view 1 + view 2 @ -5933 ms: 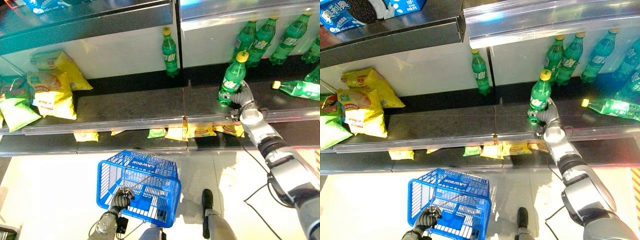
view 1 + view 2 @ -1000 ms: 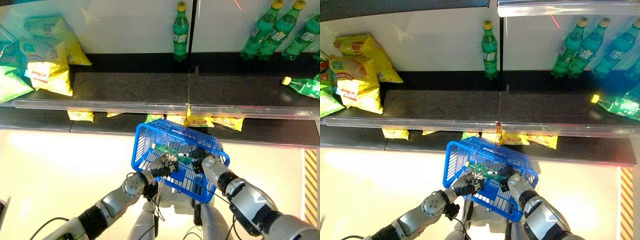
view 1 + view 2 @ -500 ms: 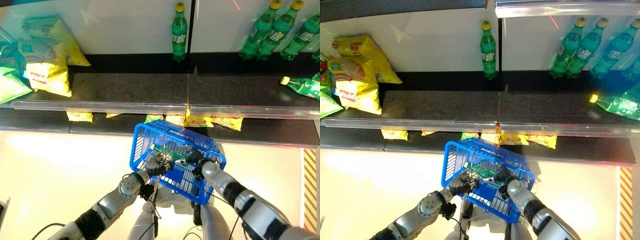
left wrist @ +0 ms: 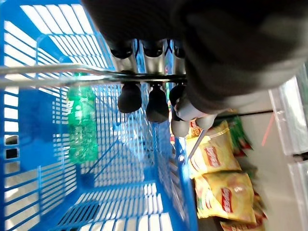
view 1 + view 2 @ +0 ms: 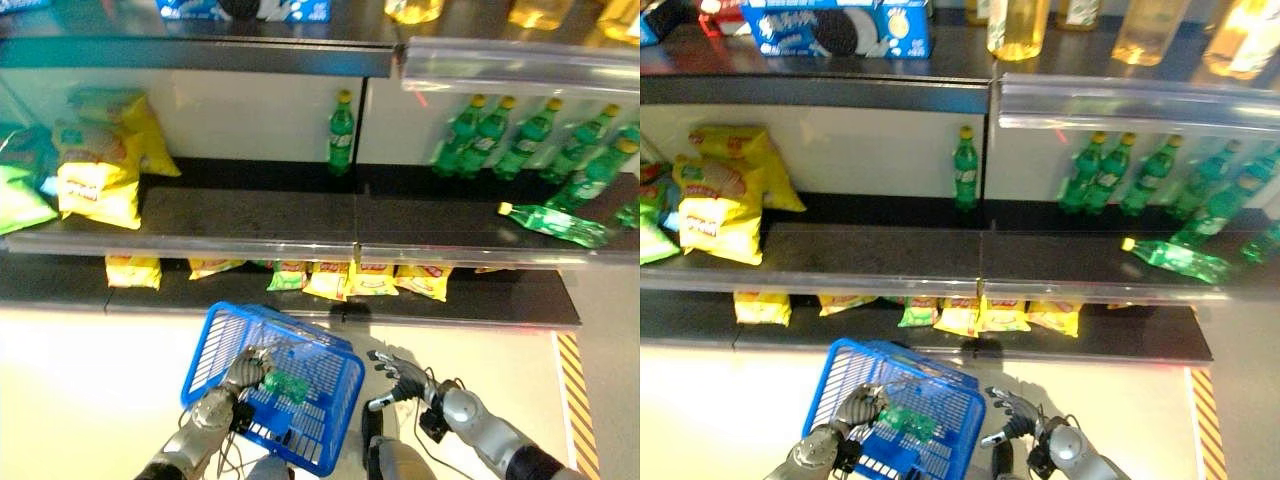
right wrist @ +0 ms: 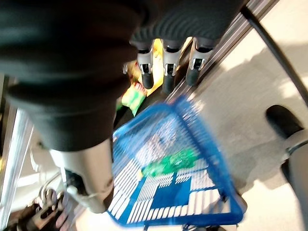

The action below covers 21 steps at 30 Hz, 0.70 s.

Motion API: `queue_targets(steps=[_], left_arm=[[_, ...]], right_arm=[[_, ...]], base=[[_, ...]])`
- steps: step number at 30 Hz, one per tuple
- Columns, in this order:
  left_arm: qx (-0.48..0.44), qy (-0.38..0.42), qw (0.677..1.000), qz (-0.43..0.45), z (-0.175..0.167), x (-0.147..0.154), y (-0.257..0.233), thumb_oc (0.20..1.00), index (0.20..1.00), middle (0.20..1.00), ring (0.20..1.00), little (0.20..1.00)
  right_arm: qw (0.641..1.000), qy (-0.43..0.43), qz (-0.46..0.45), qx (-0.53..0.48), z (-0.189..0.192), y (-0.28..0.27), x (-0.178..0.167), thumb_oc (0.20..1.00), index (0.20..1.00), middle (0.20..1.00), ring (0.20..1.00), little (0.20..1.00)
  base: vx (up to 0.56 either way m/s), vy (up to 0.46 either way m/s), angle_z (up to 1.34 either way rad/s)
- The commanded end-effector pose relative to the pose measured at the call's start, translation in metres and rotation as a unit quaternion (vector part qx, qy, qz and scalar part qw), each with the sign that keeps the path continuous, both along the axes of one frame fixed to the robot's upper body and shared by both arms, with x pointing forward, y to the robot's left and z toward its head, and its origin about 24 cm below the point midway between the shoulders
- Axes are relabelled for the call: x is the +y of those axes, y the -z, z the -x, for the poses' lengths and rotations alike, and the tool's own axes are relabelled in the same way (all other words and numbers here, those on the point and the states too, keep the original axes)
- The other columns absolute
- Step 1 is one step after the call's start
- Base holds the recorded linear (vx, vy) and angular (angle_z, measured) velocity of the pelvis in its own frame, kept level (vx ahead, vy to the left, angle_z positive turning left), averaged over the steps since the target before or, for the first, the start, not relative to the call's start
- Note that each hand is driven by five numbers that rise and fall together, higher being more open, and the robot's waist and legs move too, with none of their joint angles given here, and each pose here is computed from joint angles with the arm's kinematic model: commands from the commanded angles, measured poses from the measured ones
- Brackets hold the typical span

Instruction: Pick up the snacks into the basket

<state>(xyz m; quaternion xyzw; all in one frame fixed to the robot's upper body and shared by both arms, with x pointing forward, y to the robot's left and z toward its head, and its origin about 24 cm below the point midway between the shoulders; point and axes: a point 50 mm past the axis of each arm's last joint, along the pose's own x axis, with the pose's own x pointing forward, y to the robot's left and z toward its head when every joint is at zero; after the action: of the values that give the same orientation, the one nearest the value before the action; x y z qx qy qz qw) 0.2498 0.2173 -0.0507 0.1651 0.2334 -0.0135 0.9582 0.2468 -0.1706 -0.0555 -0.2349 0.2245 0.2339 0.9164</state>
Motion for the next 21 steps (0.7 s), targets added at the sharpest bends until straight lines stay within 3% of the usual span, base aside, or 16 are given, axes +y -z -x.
queue_targets(steps=[1, 3, 4, 5, 9, 13, 21], left_arm=[[-0.086, 0.01, 0.996, -0.037, -0.012, 0.012, -0.025, 0.2, 0.2, 0.2, 0.2, 0.2], [-0.037, -0.008, 0.998, -0.047, 0.007, 0.024, -0.005, 0.2, 0.2, 0.2, 0.2, 0.2], [-0.037, -0.008, 0.998, -0.047, 0.007, 0.024, -0.005, 0.2, 0.2, 0.2, 0.2, 0.2], [0.008, -0.03, 0.998, -0.053, 0.023, 0.032, 0.013, 0.2, 0.2, 0.2, 0.2, 0.2], [0.059, -0.076, 0.995, -0.038, 0.047, 0.04, 0.035, 0.2, 0.2, 0.2, 0.2, 0.2], [0.091, -0.117, 0.989, -0.025, 0.064, 0.046, 0.049, 0.2, 0.2, 0.2, 0.2, 0.2], [0.104, -0.129, 0.986, -0.009, 0.079, 0.039, 0.058, 0.2, 0.2, 0.2, 0.2, 0.2]], right_arm=[[0.99, 0.123, -0.001, 0.066, 0.032, 0.035, -0.036, 1.0, 1.0, 1.0, 1.0, 1.0], [0.973, 0.203, -0.012, 0.112, 0.06, 0.054, -0.054, 1.0, 1.0, 1.0, 1.0, 1.0], [0.973, 0.203, -0.012, 0.112, 0.06, 0.054, -0.054, 1.0, 1.0, 1.0, 1.0, 1.0], [0.953, 0.265, -0.013, 0.146, 0.084, 0.067, -0.066, 1.0, 1.0, 1.0, 1.0, 1.0], [0.913, 0.353, -0.001, 0.206, 0.123, 0.086, -0.082, 1.0, 1.0, 1.0, 1.0, 1.0], [0.901, 0.366, 0.026, 0.23, 0.139, 0.092, -0.087, 1.0, 1.0, 1.0, 1.0, 1.0], [0.896, 0.394, 0.052, 0.2, 0.135, 0.084, -0.106, 1.0, 1.0, 1.0, 1.0, 1.0]], base=[[-0.03, 0.165, -0.43], [0.02, 0.105, -0.34], [0.02, 0.025, -0.26], [0.01, -0.006, -0.22], [0.0, -0.071, -0.09], [-0.16, -0.234, 0.53], [-0.19, -0.12, 1.38]])
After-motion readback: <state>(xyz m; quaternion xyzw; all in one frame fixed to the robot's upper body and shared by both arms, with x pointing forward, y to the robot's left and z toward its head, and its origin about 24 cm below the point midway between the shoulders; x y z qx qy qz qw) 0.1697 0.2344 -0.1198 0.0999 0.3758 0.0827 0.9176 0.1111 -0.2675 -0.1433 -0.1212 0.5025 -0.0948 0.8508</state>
